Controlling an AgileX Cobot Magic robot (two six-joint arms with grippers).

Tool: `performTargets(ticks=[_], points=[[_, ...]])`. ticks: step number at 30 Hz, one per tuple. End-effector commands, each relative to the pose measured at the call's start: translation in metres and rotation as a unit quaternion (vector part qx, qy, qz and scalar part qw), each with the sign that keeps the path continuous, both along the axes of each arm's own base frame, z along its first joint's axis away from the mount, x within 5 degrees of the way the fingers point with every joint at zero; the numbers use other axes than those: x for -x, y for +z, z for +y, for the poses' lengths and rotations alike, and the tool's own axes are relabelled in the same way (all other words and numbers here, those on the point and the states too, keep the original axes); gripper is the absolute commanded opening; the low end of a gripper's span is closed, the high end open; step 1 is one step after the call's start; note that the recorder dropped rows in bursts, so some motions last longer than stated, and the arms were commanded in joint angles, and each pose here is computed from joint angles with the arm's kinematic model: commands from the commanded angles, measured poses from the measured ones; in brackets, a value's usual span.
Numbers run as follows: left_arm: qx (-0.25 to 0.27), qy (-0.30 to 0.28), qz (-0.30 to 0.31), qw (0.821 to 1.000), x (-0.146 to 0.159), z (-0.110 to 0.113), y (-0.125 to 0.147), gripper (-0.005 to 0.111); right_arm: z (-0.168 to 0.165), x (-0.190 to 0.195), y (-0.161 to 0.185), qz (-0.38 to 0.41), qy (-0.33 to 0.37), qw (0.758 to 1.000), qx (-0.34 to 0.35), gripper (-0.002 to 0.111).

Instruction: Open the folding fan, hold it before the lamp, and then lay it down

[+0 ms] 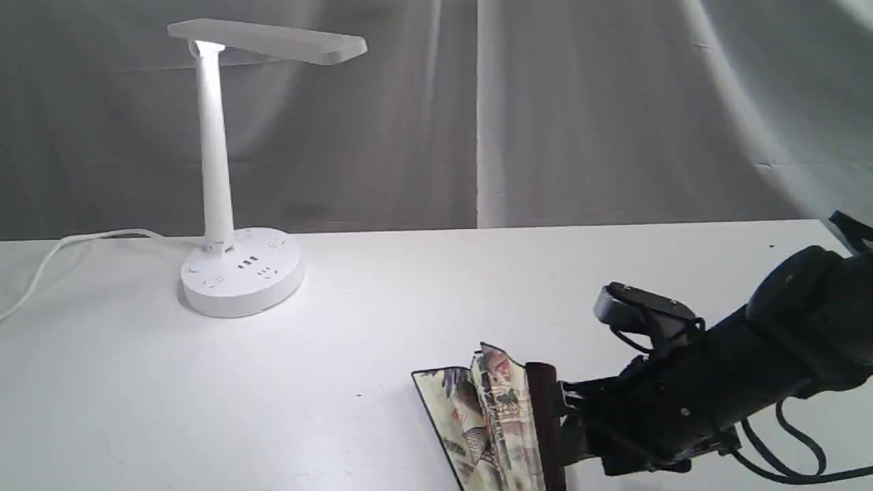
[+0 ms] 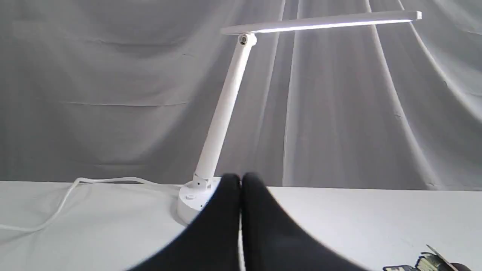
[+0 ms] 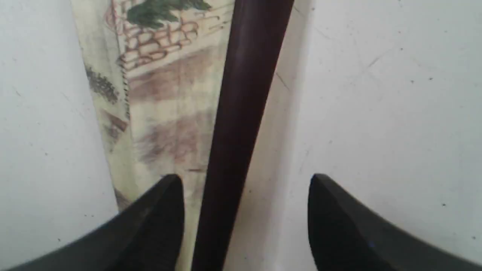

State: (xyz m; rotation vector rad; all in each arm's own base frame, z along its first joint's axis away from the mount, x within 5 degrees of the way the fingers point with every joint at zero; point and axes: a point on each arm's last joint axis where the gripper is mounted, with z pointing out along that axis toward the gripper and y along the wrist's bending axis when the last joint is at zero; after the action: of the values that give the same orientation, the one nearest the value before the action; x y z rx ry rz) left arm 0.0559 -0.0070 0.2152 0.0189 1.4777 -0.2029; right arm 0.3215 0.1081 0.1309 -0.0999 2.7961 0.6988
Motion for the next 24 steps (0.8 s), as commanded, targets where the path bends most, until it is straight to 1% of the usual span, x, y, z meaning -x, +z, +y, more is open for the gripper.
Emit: performTargets(ticks=[1,4,6,9,13,16,17,19,22,24], points=[[-0.001,-0.003,0.000,1.000,0.000,0.000,-0.001,0.000,0.004,0.000,0.002,-0.001,-0.009,1.000,-0.019,0.051],[-0.001,-0.003,0.000,1.000,0.000,0.000,-0.001,0.000,0.011,0.002,0.000,0.000,-0.005,1.000,-0.021,0.051],[0.006,-0.002,0.000,1.000,0.000,0.000,-0.001,0.000,0.022,0.005,-0.005,0.010,0.005,1.000,-0.022,0.051],[0.020,-0.024,0.011,0.999,0.001,-0.004,-0.002,0.000,0.031,0.006,-0.015,0.012,0.007,1.000,-0.013,0.051],[0.014,-0.065,0.027,0.997,0.002,-0.011,-0.005,0.000,0.031,0.005,-0.024,0.015,0.002,1.000,-0.004,0.051],[0.012,-0.080,0.033,0.996,0.003,-0.014,-0.007,0.000,0.031,0.005,-0.025,0.015,0.003,1.000,-0.002,0.051],[0.016,-0.081,0.034,0.996,0.003,-0.014,-0.007,0.000,0.031,0.005,-0.025,0.014,0.001,1.000,-0.001,0.051],[0.039,-0.083,0.036,0.995,0.003,-0.014,-0.006,0.000,0.030,0.004,-0.025,0.011,-0.001,1.000,0.001,0.051],[0.068,-0.084,0.038,0.993,0.003,-0.014,-0.005,0.000,0.029,0.003,-0.025,0.003,-0.007,1.000,0.006,0.047],[0.082,-0.083,0.038,0.992,0.003,-0.014,-0.005,0.000,0.029,0.003,-0.025,0.003,-0.007,1.000,0.006,0.038]])
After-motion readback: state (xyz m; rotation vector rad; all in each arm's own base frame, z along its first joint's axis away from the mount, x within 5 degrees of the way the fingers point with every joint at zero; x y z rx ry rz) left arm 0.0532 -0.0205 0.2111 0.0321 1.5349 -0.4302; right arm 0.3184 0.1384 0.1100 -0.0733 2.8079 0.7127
